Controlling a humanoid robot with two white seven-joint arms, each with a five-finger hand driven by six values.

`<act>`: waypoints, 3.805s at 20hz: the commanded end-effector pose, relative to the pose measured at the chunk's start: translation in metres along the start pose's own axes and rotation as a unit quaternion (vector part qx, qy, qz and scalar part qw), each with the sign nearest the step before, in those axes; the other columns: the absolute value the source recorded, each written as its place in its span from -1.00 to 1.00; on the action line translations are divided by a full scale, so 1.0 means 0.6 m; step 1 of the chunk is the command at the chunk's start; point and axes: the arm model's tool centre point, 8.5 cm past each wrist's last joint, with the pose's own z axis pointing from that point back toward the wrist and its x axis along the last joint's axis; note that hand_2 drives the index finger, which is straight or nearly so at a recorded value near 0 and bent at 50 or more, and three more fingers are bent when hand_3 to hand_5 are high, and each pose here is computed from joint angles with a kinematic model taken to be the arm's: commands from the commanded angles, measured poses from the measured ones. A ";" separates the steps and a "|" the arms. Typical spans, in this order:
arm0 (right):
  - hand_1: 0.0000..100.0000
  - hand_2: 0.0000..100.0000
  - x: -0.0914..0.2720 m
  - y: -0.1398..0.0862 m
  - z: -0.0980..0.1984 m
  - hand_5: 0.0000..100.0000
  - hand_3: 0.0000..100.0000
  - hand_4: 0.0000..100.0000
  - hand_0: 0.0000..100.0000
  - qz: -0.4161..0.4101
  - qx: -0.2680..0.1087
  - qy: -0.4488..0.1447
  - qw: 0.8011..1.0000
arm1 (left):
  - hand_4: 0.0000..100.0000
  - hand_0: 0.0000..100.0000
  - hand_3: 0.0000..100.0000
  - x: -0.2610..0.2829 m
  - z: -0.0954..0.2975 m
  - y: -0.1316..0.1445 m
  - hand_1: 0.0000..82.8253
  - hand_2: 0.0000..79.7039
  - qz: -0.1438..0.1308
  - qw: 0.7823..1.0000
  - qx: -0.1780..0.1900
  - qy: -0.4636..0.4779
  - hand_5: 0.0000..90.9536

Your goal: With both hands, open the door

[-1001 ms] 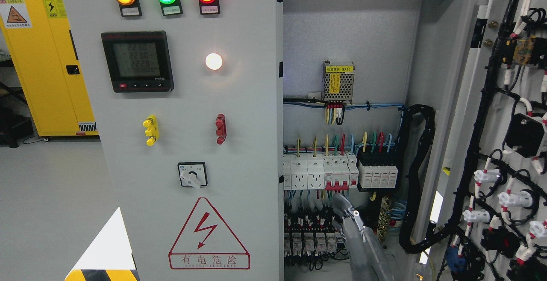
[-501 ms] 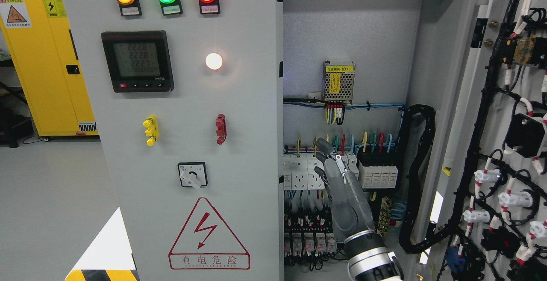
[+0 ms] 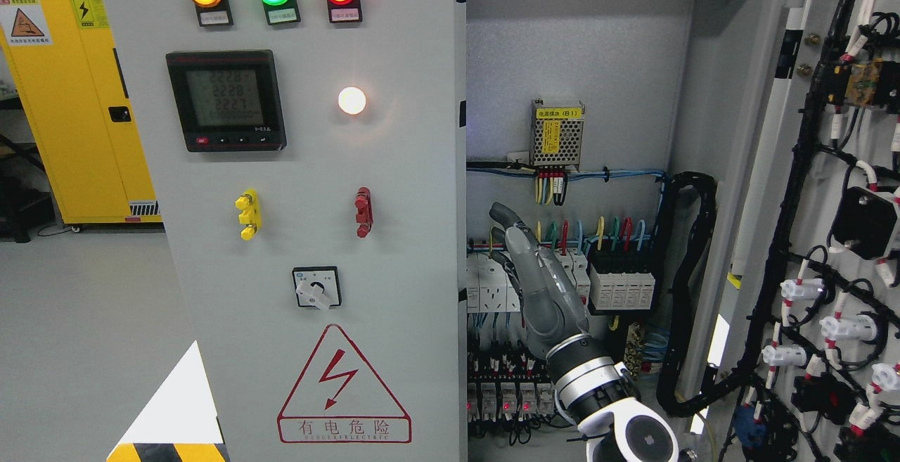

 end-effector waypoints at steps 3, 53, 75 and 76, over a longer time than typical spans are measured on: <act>-0.76 -1.00 -0.020 -0.030 -0.031 -1.00 -1.00 -1.00 -0.60 -0.050 -0.009 0.033 0.998 | -1.00 -1.00 -1.00 0.001 0.000 0.000 -1.00 -1.00 0.000 1.000 -0.001 -0.002 -1.00; -0.76 -1.00 0.003 -0.037 -0.081 -1.00 -1.00 -1.00 -0.60 -0.143 0.210 0.045 0.966 | -1.00 -1.00 -1.00 -0.001 -0.003 -0.016 -1.00 -1.00 0.002 1.000 -0.007 -0.002 -1.00; -0.76 -1.00 0.014 -0.018 -0.090 -1.00 -1.00 -1.00 -0.60 -0.152 0.273 0.044 0.949 | -1.00 -1.00 -1.00 -0.002 -0.003 -0.018 -1.00 -1.00 0.002 1.000 -0.007 -0.002 -1.00; -0.76 -1.00 0.017 -0.019 -0.091 -1.00 -1.00 -1.00 -0.60 -0.151 0.274 0.042 0.949 | -1.00 -1.00 -1.00 -0.001 -0.003 -0.016 -1.00 -1.00 0.002 1.000 -0.007 -0.002 -1.00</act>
